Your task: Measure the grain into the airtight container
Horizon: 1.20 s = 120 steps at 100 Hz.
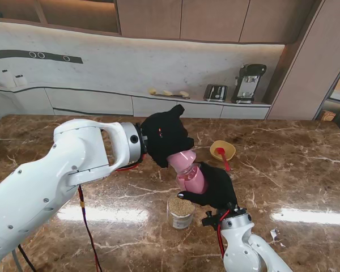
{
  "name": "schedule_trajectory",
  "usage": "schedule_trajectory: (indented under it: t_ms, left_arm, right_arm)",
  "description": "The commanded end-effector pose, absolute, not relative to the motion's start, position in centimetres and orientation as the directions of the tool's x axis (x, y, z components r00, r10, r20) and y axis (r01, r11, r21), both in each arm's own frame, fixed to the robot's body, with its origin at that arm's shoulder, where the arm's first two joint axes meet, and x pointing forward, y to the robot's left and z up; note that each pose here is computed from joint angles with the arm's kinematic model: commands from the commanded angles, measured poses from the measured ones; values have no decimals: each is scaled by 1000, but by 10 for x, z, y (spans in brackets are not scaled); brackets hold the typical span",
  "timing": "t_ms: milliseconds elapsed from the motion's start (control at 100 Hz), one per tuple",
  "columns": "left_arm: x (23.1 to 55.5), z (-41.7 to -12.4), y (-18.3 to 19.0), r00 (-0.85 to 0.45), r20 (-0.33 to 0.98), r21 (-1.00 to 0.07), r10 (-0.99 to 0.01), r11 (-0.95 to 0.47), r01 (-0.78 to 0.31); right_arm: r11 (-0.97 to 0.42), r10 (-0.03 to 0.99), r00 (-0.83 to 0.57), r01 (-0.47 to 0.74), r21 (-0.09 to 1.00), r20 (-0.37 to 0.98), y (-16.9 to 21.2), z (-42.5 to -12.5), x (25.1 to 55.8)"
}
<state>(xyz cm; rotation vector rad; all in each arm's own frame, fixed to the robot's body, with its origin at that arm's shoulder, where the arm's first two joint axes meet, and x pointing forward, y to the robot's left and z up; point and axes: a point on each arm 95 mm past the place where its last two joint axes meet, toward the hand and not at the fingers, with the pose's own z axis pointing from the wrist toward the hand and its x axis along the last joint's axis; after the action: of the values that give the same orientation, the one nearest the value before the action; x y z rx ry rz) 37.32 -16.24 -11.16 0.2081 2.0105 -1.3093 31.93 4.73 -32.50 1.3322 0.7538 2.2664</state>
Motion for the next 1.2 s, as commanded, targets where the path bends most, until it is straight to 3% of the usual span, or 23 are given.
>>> schedule_trajectory:
  t_ms: [0, 1190]
  left_arm:
    - [374, -118, -163, -736, -639, -727, -222, 487, 484]
    - [373, -107, -159, -718, -642, -737, -267, 473, 483]
  right_arm:
    - [-782, 569, -477, -63, 620, 670, 52, -320, 318]
    - [-823, 513, -473, -34, 567, 716, 55, -318, 317]
